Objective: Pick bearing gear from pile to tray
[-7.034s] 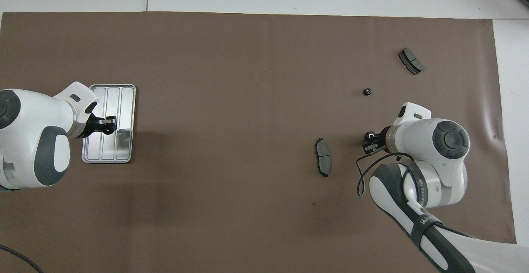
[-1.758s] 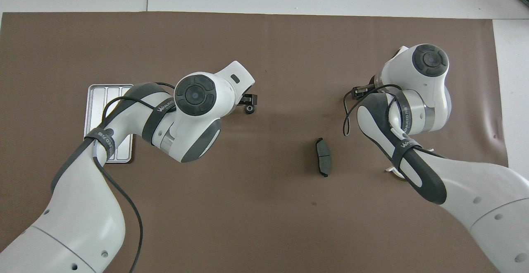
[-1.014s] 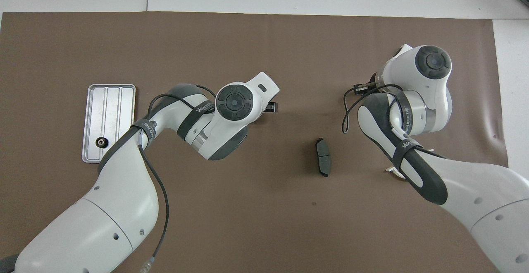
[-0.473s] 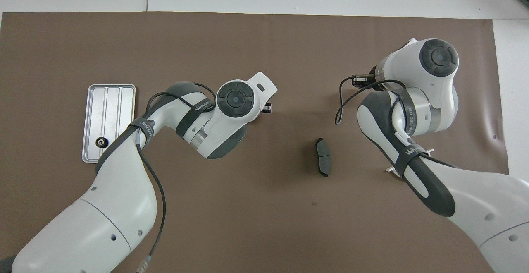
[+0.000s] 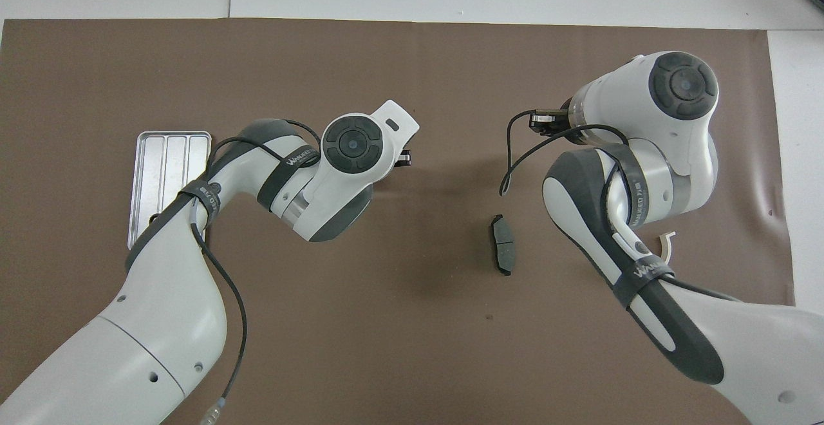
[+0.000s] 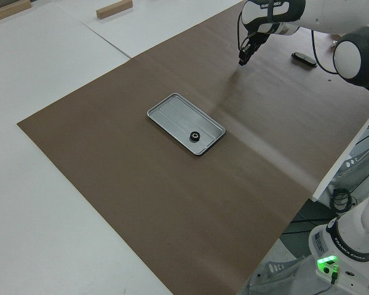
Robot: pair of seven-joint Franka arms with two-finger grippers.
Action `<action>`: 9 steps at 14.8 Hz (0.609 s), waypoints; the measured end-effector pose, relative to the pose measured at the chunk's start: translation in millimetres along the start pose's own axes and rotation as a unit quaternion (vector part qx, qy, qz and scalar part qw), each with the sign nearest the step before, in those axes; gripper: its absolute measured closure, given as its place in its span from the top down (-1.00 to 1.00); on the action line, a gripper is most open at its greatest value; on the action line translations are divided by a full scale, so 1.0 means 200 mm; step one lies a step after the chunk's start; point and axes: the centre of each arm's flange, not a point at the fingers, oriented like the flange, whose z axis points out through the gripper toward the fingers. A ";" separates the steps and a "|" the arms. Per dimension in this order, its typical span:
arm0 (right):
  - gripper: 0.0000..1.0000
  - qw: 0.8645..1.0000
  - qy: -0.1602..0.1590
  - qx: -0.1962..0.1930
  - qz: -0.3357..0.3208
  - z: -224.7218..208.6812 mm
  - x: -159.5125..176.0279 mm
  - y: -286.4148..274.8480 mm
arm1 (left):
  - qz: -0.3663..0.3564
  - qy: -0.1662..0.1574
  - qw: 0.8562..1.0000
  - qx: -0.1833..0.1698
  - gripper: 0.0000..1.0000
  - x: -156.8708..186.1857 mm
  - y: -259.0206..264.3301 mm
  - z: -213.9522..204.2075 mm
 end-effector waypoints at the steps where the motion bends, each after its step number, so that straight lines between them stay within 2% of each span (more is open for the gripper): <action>1: -0.52 1.000 0.001 0.004 0.007 -0.01 -0.01 -0.05 | -0.006 0.004 1.000 0.007 -0.30 0.03 -0.08 -0.05; 4: -0.52 1.000 0.006 0.016 0.022 -0.02 -0.09 -0.25 | 0.000 0.017 0.999 0.035 -0.30 0.07 -0.42 -0.22; 6: -0.52 0.999 0.023 0.036 0.028 -0.03 -0.17 -0.47 | 0.002 0.019 0.998 0.056 -0.30 0.07 -0.67 -0.31; 9: -0.52 0.997 0.032 0.060 0.033 0.02 -0.30 -0.76 | -0.002 0.016 0.997 0.073 -0.30 0.09 -0.93 -0.34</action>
